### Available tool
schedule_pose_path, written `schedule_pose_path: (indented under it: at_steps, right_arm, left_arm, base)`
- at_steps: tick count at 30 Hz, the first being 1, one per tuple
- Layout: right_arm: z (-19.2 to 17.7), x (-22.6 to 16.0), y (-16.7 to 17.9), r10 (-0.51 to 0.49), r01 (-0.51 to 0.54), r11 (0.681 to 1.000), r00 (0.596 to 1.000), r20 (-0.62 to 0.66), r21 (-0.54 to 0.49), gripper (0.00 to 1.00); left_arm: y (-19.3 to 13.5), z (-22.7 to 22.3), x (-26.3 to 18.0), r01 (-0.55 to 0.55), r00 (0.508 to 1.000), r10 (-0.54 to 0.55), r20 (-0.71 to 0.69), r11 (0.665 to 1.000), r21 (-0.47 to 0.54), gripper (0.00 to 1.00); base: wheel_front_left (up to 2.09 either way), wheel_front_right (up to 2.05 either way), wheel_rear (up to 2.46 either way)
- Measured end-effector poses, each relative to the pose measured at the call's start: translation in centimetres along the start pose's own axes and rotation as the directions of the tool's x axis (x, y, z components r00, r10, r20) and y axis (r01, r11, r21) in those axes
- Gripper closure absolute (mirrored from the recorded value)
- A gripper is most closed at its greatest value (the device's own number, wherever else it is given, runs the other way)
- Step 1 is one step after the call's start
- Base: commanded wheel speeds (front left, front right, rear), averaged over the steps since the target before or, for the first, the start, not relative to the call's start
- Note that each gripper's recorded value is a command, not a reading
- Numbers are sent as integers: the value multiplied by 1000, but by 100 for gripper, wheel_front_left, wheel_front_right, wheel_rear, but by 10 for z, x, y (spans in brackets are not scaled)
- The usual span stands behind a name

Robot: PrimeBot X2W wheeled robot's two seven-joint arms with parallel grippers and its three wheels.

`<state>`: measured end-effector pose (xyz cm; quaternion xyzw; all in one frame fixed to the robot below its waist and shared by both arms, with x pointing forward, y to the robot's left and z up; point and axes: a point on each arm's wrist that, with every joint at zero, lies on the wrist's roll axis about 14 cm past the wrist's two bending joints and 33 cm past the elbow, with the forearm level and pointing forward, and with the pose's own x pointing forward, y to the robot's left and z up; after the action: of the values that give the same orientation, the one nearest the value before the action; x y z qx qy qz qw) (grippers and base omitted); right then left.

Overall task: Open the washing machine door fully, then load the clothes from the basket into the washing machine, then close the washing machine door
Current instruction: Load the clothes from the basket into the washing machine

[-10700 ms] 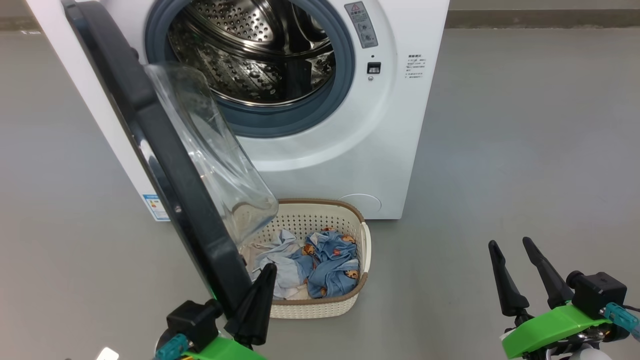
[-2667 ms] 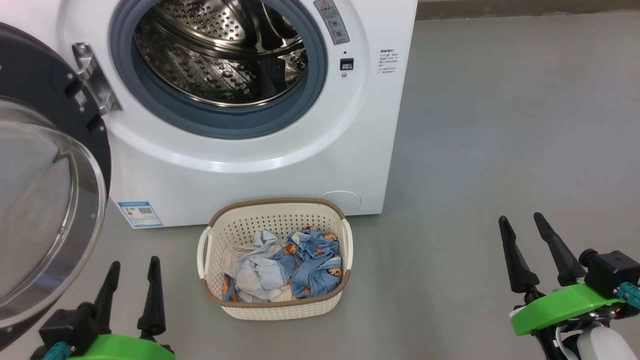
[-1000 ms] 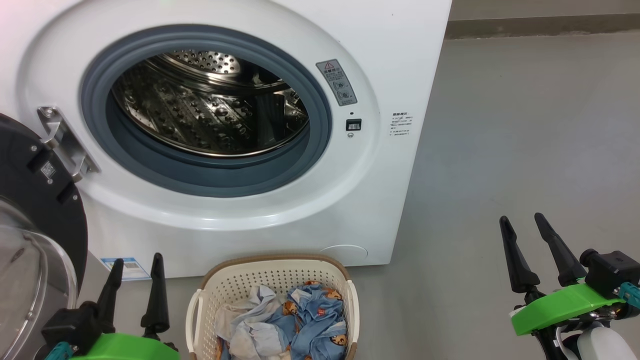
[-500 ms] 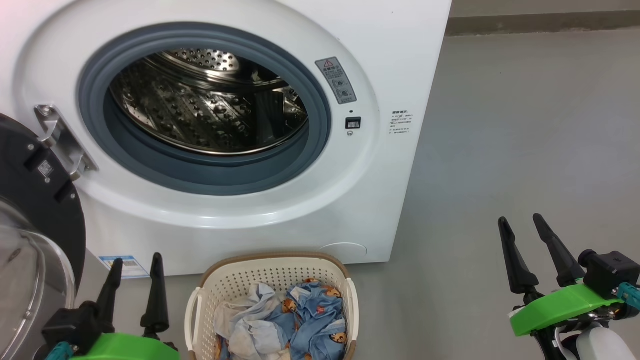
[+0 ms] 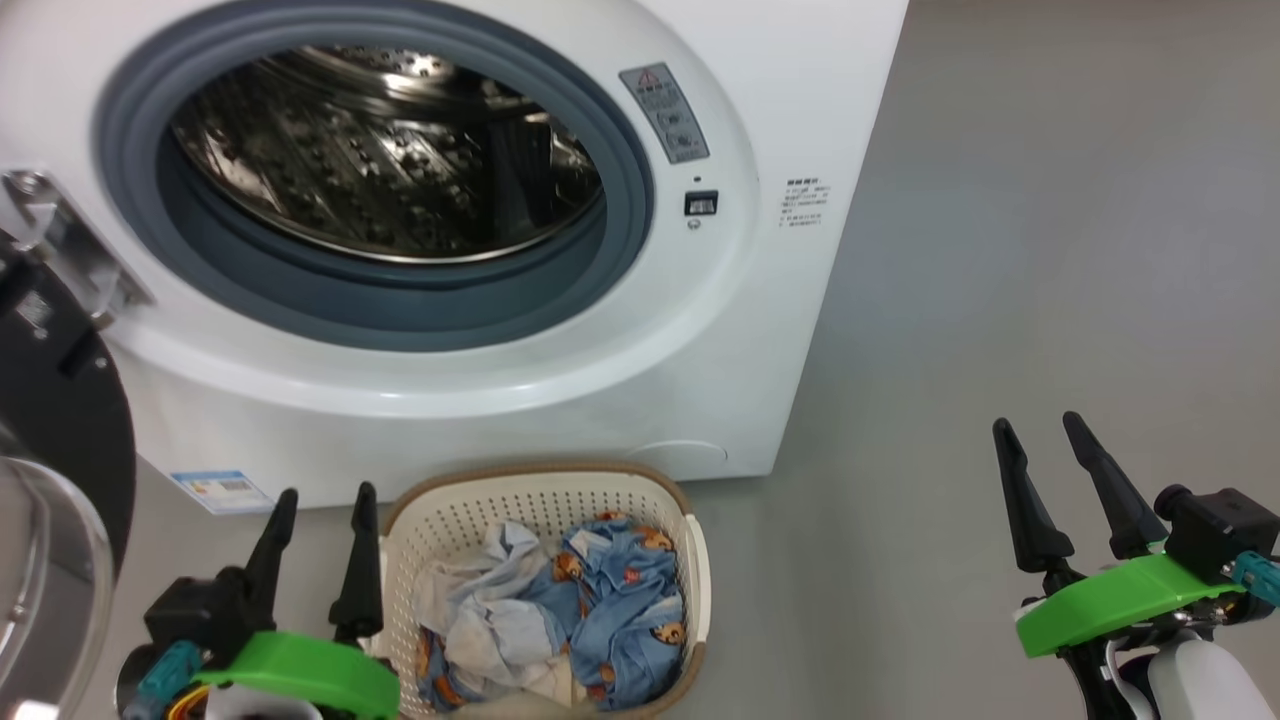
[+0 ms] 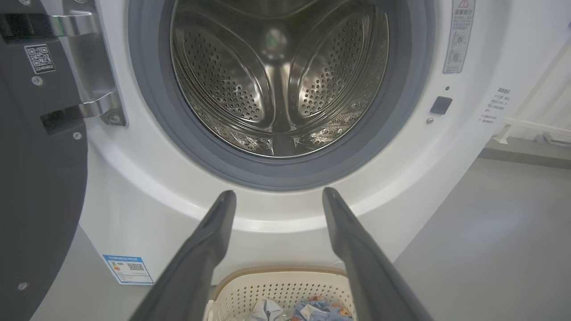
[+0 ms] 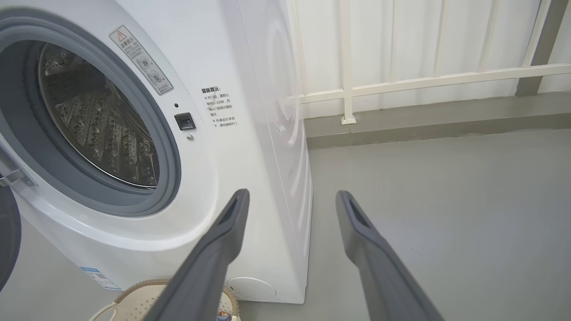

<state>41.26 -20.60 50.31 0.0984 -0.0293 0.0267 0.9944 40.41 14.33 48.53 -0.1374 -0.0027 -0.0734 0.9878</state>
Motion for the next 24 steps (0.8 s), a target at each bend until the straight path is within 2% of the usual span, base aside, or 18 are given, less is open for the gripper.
schedule_pose_path:
  at_steps: [9, 15, 20, 24]
  right_arm:
    - [-23, 14, -7, -26, 26, 1000, 998, -50, 15, 0]
    - [-37, 26, -14, -40, 40, 999, 996, -77, 9, 0]
    - [-52, 36, -20, -54, 55, 998, 993, -105, 8, 0]
    - [-66, 49, -25, -59, 60, 998, 991, -123, 1, 0]
  left_arm:
    - [-1, -43, 28, 17, 993, -19, -119, 1000, -11, 0]
    - [-3, -86, 47, 31, 971, -38, -237, 999, -34, 0]
    - [-4, -127, 57, 60, 933, -64, -354, 998, -22, 0]
    - [-5, -173, 63, 94, 868, -88, -489, 996, -12, 0]
  base:
    - [0, 0, 0]
    - [0, 0, 0]
    - [0, 0, 0]
    - [0, 0, 0]
